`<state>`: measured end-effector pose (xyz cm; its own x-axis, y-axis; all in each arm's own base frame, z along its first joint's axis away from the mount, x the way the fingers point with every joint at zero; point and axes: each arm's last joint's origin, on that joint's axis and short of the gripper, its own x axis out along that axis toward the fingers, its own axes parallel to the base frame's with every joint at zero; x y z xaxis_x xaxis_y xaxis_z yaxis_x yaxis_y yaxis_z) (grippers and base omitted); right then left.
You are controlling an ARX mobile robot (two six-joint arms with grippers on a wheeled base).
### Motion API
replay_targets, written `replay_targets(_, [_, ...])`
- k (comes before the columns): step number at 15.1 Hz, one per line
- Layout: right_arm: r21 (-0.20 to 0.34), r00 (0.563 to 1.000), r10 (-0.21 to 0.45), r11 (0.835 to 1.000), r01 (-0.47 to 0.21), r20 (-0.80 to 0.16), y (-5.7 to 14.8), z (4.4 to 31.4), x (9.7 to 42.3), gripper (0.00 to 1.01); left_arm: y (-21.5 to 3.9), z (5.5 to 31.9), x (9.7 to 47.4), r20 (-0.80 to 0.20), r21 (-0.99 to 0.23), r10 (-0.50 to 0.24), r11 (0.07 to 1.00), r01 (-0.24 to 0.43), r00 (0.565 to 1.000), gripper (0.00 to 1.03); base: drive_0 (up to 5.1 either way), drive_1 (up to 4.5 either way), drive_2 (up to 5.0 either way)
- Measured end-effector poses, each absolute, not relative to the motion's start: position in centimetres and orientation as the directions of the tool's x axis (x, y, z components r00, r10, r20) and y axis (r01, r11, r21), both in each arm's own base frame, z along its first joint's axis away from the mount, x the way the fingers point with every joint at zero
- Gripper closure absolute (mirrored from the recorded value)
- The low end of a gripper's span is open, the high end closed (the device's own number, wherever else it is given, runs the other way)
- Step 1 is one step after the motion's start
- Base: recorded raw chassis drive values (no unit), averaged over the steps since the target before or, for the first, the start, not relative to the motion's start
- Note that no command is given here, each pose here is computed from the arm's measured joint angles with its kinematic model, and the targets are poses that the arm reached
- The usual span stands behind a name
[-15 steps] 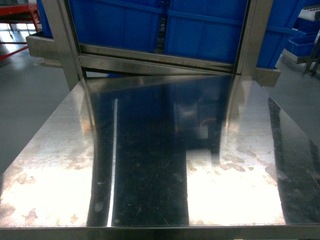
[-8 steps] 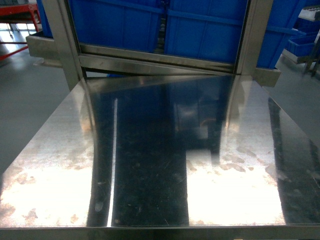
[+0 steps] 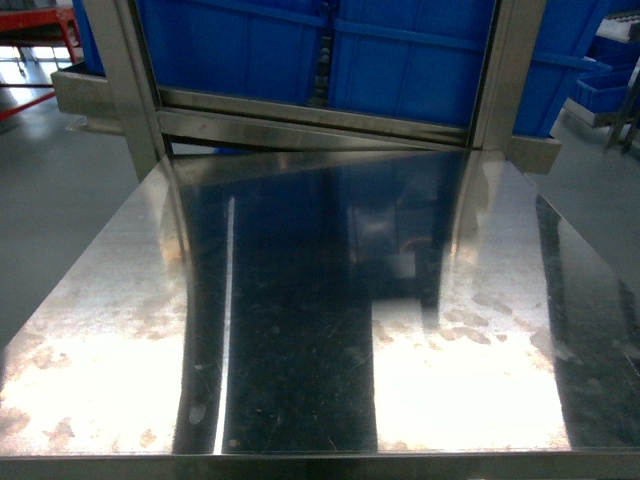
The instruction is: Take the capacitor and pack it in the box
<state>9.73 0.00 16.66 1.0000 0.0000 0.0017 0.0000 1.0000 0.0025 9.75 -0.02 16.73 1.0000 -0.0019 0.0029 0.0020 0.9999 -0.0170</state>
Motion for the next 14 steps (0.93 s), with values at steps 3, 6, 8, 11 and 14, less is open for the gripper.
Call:
replay_targets(3, [0.002,1.000,0.000,1.000,0.000,0.002,0.00,16.66,9.73,0.03,-0.02,16.67,9.75,-0.004,-0.017,-0.002,1.000,0.001,1.000,0.59,0.0,0.00,0.0])
replay_targets(6, [0.002,1.000,0.000,1.000,0.000,0.002,0.00,16.66,9.73,0.03,-0.02,16.67,9.75,-0.004,-0.017,-0.002,1.000,0.002,1.000,0.59,0.0,0.00,0.0])
replay_targets(8, [0.002,1.000,0.000,1.000,0.000,0.002,0.00,16.66,9.73,0.03,-0.02,16.67,9.75,-0.004,-0.017,-0.002,1.000,0.002,1.000,0.59,0.0,0.00,0.0])
replay_targets(11, [0.002,1.000,0.000,1.000,0.000,0.002,0.00,16.66,9.73,0.03,-0.02,16.67,9.75,-0.004,-0.017,-0.002,1.000,0.001,1.000,0.59,0.0,0.00,0.0])
replay_targets(14, [0.002,1.000,0.000,1.000,0.000,0.002,0.00,16.66,9.73,0.03,-0.02,16.67,9.75,-0.004,-0.017,-0.002,1.000,0.001,1.000,0.59,0.0,0.00,0.0])
